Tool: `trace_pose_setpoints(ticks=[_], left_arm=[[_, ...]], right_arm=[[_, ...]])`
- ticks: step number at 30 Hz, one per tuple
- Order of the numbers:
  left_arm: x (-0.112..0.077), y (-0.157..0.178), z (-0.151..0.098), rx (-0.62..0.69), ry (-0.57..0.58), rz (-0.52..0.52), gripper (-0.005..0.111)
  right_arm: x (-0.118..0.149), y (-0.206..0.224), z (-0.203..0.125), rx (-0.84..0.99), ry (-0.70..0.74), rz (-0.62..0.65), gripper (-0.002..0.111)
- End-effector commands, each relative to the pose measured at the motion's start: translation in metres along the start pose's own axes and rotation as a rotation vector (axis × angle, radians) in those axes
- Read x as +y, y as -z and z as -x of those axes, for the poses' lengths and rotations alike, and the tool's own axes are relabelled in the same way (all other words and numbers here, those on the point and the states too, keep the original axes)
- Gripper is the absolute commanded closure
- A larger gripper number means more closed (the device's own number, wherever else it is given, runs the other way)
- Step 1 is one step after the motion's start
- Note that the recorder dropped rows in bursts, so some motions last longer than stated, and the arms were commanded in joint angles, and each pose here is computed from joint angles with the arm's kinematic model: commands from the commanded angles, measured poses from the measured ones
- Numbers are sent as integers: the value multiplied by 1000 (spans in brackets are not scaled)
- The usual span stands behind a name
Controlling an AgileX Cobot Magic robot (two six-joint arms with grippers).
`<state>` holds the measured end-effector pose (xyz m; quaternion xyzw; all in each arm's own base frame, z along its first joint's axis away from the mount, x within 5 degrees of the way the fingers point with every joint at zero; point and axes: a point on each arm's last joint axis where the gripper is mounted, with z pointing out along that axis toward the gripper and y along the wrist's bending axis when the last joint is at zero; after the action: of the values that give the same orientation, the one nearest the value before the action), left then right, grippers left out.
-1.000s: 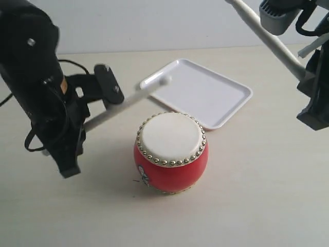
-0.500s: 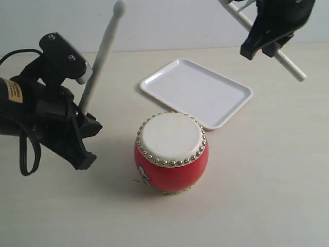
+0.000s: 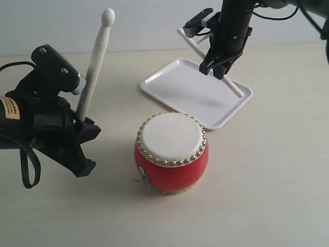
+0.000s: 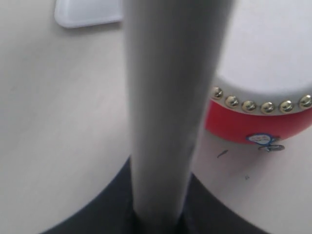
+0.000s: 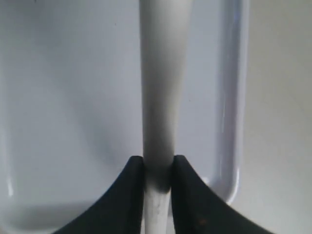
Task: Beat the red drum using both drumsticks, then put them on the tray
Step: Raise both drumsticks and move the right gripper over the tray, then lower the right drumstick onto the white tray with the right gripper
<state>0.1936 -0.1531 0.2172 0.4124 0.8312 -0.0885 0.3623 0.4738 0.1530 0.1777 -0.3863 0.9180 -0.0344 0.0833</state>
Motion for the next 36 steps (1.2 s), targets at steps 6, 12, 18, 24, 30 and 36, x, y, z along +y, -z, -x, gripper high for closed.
trace_pose_setpoints(ticks=[6, 12, 18, 24, 30, 36], left_arm=[[1, 2, 3, -31, 23, 9, 107], [1, 2, 3, -31, 23, 9, 107], [1, 2, 3, -31, 23, 9, 107], [1, 2, 3, -38, 23, 12, 107], [1, 2, 3, -37, 30, 10, 107], [1, 2, 4, -42, 30, 12, 107]], right_arm=[[4, 0, 22, -134, -100, 123, 108], [-6, 16, 15, -106, -160, 15, 108], [-8, 18, -2, -62, -187, 36, 108], [-6, 4, -3, -45, -151, 72, 108], [-4, -2, -2, -41, -140, 87, 108], [5, -11, 3, -62, -135, 171, 108]])
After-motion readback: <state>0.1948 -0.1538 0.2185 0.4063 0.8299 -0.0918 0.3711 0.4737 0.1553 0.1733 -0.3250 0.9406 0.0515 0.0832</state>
